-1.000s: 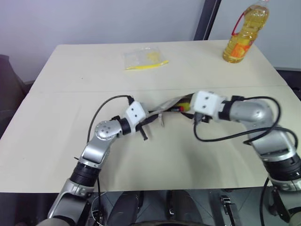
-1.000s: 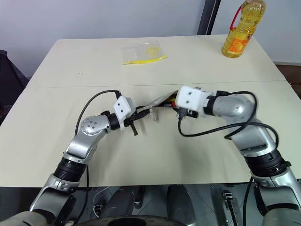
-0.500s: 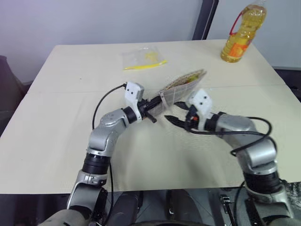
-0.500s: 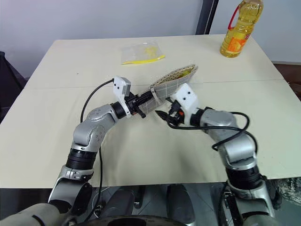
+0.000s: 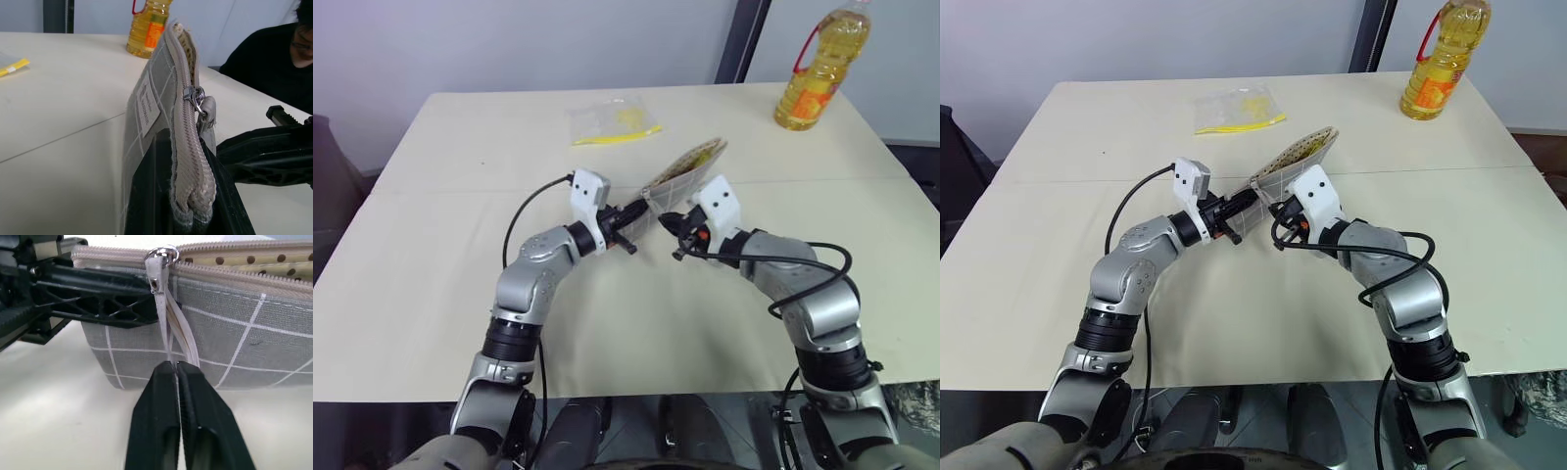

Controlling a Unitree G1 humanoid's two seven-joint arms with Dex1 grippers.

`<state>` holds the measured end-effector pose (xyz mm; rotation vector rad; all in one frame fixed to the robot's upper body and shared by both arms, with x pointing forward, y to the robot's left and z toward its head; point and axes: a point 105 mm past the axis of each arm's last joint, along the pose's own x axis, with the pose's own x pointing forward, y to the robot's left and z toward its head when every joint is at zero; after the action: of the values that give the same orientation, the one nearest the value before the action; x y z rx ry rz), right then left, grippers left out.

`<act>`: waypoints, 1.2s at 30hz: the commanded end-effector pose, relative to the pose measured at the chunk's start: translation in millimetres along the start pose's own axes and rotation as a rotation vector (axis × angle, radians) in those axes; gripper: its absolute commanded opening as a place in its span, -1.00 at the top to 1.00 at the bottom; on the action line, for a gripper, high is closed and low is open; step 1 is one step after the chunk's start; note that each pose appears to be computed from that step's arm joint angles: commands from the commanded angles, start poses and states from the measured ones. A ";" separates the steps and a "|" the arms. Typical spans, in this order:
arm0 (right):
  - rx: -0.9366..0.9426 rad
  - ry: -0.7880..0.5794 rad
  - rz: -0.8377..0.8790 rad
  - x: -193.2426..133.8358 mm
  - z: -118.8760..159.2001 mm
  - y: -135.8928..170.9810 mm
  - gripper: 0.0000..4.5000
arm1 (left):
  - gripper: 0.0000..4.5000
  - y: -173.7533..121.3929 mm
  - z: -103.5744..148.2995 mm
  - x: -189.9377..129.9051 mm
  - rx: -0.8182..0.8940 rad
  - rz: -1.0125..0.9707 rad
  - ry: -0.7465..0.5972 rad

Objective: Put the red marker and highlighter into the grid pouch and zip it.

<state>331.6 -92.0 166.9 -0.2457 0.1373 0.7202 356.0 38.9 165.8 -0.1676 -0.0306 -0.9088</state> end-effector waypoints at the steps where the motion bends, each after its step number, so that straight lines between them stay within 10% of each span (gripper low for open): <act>1: 0.002 -0.062 -0.022 -4.9 17.3 -8.0 0.99 | 1.00 -4.6 10.6 -0.8 0.035 -0.012 -0.040; 16: -0.237 0.021 -0.434 -63.2 30.5 -119.4 0.99 | 1.00 12.1 -7.9 -22.3 0.181 -0.006 0.076; 27: -0.290 0.118 -0.470 -65.9 9.9 -131.8 0.99 | 1.00 20.9 -17.0 -42.9 0.243 -0.003 0.138; 30: -0.229 0.116 -0.399 -62.9 4.5 -121.3 0.59 | 1.00 20.1 -18.2 -46.3 0.233 -0.009 0.144; 36: -0.213 0.131 -0.296 -73.4 -8.0 -110.0 -0.78 | -0.14 14.6 -18.5 -66.7 0.199 -0.022 0.179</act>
<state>355.4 -219.9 171.7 -0.4817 0.2230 0.4127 330.5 95.5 117.4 0.0870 0.1152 -0.9197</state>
